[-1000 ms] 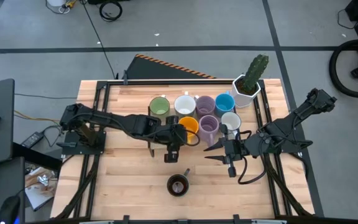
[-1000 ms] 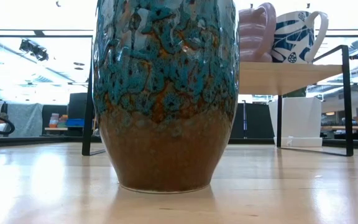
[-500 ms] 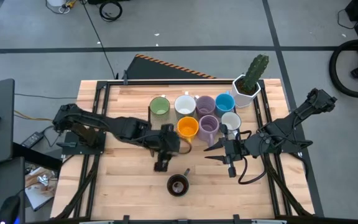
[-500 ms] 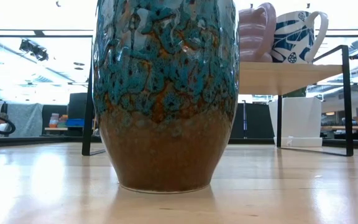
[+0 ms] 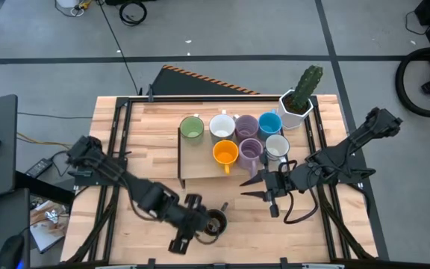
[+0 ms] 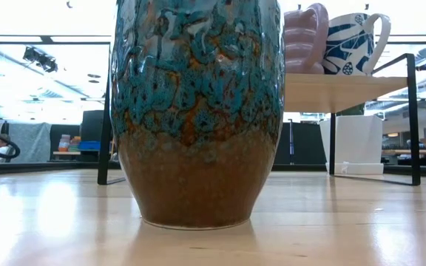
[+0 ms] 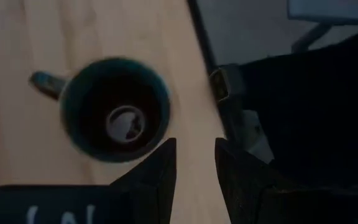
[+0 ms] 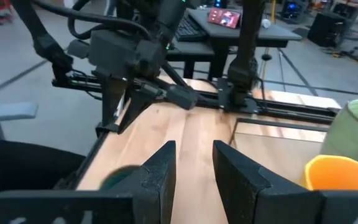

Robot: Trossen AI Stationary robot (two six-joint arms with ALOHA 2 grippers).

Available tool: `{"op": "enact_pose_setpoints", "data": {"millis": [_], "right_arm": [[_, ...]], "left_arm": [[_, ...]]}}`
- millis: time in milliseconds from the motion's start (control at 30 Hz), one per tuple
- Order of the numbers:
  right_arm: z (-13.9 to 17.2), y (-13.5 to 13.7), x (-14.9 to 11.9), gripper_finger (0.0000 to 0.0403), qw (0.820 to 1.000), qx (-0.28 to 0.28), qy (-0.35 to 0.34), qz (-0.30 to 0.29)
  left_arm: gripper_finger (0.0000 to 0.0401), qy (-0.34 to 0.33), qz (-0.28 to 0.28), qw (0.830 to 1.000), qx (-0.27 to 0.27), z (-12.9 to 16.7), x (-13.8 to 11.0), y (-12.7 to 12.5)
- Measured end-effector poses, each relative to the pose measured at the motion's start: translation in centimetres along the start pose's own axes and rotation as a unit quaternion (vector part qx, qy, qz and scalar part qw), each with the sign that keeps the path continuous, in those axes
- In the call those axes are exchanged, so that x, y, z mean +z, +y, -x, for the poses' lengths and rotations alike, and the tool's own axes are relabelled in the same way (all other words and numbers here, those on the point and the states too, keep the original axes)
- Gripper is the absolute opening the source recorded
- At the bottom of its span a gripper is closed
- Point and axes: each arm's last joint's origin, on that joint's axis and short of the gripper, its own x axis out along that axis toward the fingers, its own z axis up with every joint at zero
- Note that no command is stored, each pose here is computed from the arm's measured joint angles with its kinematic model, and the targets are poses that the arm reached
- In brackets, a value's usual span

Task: Place coffee mugs
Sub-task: Put the brown cup on the shelf aligned with the other green cup

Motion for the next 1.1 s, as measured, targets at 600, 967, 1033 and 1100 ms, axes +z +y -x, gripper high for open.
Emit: {"op": "enact_pose_setpoints", "data": {"millis": [600, 967, 1033, 1100], "right_arm": [[-1.4, 3.7, -0.6, 0.0112, 0.995, 0.047, -0.084, -0.002], [-1.2, 3.8, 0.0, 0.0112, 0.992, 0.047, -0.113, 0.006], [-1.2, 3.8, -0.1, 0.0112, 0.993, 0.046, -0.110, 0.009], [-1.2, 3.8, -0.1, 0.0112, 0.993, 0.046, -0.110, 0.008]], "left_arm": [[0.0117, -0.029, 0.041, 0.999, 0.013, -4.4, 0.2, -1.3], [0.0175, -0.071, 0.038, 0.996, 0.035, -6.7, 0.7, -1.2], [0.0187, -0.073, 0.049, 0.995, 0.038, -7.0, 0.8, -1.0], [0.0191, -0.078, 0.069, 0.994, 0.039, -7.6, 1.0, -0.6]]}}
